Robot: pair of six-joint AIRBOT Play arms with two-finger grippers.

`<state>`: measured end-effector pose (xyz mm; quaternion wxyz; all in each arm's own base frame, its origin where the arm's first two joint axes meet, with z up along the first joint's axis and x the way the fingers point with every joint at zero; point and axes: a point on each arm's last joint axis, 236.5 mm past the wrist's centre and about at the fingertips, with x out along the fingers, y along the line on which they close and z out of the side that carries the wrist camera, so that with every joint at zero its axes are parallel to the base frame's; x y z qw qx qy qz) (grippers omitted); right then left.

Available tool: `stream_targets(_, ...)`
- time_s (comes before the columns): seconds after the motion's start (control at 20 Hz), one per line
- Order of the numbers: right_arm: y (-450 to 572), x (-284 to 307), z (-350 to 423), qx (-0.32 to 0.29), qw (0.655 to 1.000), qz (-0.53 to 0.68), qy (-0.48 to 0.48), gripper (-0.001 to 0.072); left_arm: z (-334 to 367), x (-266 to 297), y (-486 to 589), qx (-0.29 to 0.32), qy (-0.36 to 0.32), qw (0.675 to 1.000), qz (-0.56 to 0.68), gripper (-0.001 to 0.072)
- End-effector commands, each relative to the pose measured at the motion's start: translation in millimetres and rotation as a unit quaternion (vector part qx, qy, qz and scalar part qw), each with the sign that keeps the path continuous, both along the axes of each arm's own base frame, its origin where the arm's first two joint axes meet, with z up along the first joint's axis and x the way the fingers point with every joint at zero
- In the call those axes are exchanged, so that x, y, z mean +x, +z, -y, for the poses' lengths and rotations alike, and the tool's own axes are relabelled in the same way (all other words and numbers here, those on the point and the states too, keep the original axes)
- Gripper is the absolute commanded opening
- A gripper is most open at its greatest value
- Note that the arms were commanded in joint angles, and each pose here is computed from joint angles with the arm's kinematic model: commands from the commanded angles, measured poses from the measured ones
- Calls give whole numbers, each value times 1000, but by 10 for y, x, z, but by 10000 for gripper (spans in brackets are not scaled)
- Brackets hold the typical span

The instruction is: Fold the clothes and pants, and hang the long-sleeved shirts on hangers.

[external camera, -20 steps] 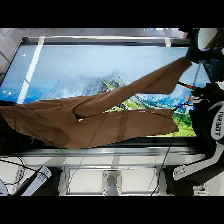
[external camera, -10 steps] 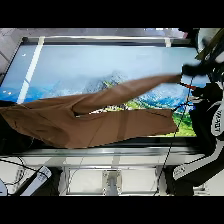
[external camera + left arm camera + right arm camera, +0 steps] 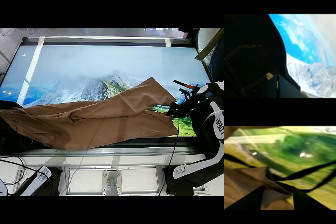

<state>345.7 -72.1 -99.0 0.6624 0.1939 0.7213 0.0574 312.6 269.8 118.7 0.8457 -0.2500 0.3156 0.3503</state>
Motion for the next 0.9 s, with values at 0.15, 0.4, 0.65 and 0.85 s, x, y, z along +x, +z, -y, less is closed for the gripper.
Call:
stream_targets(0.15,2055,1038,-161,-3,940,340,23,415,20,-3,14,-2,0,1000,2,27)
stream_targets(0.4,2978,886,-435,10,904,425,44,248,49,-19,-16,-10,-2,1000,-4,27)
stream_targets(0.65,3306,854,-766,84,882,462,51,13,54,-12,170,40,-41,998,-5,514)
stream_targets(0.85,3254,740,-846,99,889,441,67,13,98,-53,670,116,-61,991,34,695)
